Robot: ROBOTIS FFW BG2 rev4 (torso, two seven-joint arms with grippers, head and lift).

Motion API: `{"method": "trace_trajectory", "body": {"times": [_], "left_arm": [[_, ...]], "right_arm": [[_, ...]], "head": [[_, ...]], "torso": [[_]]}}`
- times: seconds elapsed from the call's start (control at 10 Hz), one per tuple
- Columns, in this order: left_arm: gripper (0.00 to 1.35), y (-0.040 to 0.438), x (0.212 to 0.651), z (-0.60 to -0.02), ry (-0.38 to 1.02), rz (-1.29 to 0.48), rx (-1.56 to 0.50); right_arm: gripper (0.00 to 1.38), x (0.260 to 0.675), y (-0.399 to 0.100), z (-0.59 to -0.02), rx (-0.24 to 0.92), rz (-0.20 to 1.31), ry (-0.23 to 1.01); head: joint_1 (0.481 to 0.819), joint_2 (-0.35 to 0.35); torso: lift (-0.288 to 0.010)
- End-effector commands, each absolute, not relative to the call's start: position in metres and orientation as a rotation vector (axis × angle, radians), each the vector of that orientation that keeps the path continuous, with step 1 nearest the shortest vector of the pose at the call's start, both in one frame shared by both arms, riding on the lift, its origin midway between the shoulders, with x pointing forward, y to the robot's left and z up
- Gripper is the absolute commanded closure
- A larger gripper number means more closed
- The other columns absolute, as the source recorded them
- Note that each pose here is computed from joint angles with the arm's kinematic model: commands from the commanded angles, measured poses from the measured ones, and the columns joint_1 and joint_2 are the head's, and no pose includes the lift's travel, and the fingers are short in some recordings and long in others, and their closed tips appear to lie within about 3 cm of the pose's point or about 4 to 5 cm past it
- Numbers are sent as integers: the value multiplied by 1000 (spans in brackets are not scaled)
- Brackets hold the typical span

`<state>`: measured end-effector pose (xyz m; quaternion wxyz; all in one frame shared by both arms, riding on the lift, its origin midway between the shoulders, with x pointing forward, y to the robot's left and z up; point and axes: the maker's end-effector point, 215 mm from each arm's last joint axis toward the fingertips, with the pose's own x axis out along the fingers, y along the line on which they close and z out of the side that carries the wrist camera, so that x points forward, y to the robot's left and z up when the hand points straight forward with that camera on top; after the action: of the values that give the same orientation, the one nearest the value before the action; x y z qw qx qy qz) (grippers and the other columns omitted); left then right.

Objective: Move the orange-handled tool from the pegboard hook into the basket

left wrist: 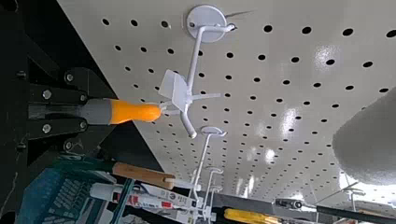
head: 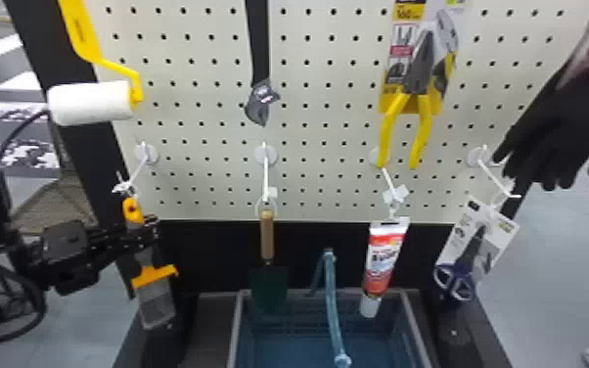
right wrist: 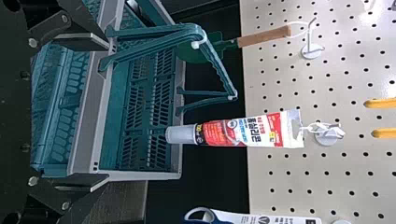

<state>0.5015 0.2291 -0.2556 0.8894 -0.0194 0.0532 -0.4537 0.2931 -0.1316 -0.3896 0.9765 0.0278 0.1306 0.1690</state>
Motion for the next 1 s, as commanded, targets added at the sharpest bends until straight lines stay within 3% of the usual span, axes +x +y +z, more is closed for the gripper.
{"method": "trace_trajectory", "body": {"times": [0.0, 0.9], "left_arm": [[1168, 229, 501, -256, 111, -942, -41], [1168, 227, 492, -248, 112, -920, -29]], "right_arm": [[285, 293, -132, -391, 58, 340, 265], [285, 293, -132, -392, 60, 338, 267]], "head": [[549, 0], [549, 0]], "torso": [[-100], [-100]]}}
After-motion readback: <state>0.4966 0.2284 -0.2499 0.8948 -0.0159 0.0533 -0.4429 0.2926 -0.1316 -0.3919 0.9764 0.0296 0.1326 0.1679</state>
